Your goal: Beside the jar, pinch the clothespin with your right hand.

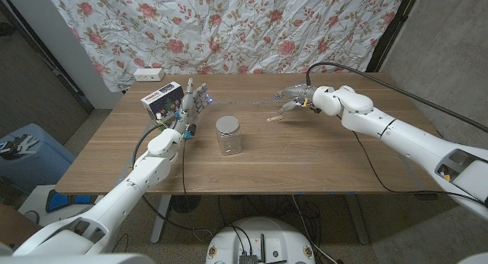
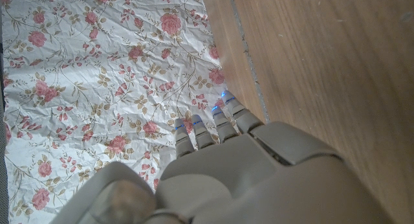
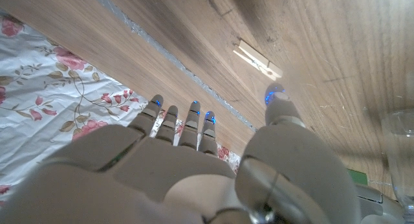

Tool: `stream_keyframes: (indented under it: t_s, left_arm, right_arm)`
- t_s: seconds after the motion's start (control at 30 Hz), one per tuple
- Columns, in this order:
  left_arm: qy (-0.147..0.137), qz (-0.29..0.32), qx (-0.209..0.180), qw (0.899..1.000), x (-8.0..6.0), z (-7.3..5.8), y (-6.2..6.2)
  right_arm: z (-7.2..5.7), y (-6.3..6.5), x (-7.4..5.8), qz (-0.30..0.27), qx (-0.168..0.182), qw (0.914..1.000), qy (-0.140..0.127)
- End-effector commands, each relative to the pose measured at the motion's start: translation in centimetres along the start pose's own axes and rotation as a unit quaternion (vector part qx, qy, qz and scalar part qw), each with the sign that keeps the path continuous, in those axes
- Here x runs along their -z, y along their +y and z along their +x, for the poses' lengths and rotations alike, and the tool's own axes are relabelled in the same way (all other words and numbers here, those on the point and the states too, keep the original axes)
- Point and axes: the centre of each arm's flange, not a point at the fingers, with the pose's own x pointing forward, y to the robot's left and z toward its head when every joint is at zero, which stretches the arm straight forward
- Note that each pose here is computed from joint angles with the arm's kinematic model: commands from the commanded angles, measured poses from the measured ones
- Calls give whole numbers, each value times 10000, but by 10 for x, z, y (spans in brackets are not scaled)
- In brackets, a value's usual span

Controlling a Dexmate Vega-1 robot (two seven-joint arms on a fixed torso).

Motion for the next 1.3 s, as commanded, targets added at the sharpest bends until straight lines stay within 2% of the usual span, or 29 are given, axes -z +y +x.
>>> stream_keyframes:
  t_s: [0.03,0.7,1.3]
  left_arm:
    - [-2,0,-2,10000,0,0,0]
    - [-2,1,-2,10000,0,0,0]
    - [0,1,7,10000,0,0,0]
  right_arm:
    - [8,13,0,-108,-248,9996,104]
    - [9,33,1,-60,-354,9992,189]
    - [13,36,1,-205,-308,9992,167]
